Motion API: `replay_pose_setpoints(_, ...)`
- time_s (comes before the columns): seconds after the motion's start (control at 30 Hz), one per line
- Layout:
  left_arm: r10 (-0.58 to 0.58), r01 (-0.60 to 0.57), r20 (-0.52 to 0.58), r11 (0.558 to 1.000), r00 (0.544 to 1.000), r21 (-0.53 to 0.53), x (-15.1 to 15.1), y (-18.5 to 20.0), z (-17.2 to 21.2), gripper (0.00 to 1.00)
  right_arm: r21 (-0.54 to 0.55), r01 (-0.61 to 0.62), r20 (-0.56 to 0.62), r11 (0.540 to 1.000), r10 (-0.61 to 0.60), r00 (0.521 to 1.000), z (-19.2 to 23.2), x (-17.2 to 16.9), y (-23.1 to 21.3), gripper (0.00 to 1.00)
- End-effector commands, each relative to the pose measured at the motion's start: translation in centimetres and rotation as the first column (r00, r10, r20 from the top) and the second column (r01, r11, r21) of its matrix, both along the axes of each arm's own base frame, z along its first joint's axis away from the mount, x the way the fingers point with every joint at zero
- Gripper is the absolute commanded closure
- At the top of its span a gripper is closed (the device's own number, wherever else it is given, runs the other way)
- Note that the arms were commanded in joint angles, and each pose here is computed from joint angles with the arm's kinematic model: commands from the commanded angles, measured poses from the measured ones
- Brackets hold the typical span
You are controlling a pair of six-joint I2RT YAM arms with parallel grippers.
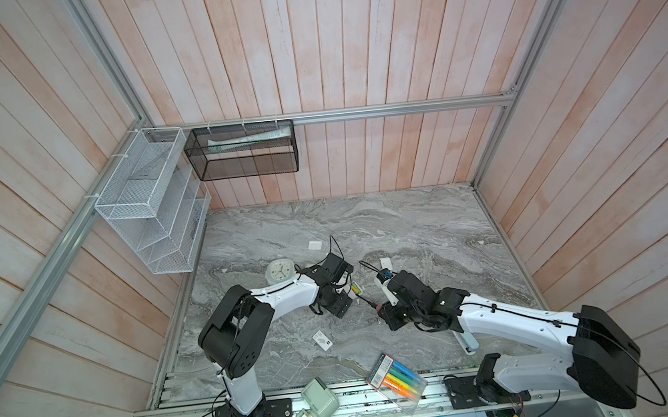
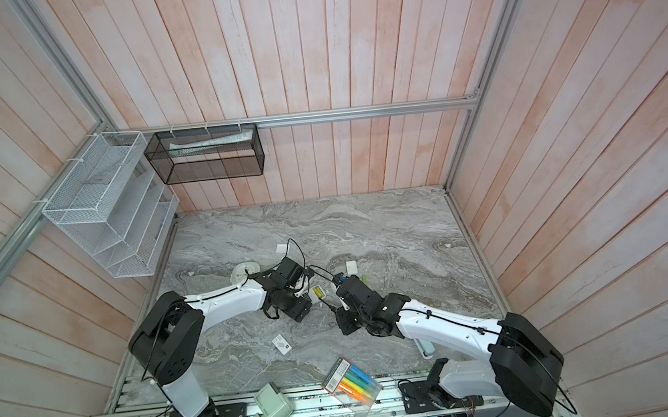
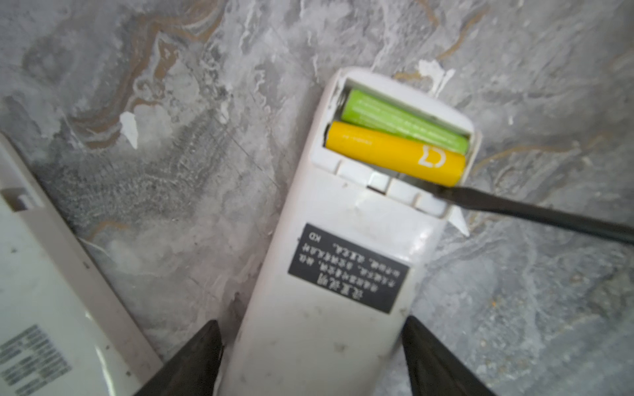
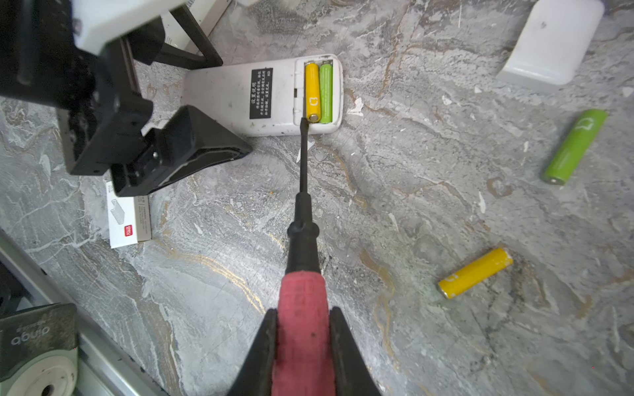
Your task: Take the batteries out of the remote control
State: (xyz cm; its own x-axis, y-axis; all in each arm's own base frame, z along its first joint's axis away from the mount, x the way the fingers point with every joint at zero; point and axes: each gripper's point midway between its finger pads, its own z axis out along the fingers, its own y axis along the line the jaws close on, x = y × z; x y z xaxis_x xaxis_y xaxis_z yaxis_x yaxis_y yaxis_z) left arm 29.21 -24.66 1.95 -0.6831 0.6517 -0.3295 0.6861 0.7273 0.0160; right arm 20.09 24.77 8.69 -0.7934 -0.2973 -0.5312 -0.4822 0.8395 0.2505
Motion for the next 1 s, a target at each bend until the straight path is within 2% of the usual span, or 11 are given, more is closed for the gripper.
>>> replay_pose_setpoints(0.0,-0.013,0.016,-0.048,0.999,0.999,0.048,-1.0,0.5,-1.8,0.20,-0.001,0.037,0.018,0.999,-0.037,0.999,0.6,0.9,0.0,1.00)
replay_pose_setpoints(0.27,-0.034,0.036,-0.049,0.999,0.998,0.038,-1.3,0.3,-2.0,0.28,0.032,0.055,0.048,0.998,-0.057,0.997,0.9,1.9,0.8,1.00)
replay_pose_setpoints(0.97,-0.044,0.046,-0.045,0.998,0.998,0.043,-1.3,0.2,-1.8,0.34,0.054,0.121,0.084,0.991,-0.125,0.989,-1.7,3.4,0.7,1.00)
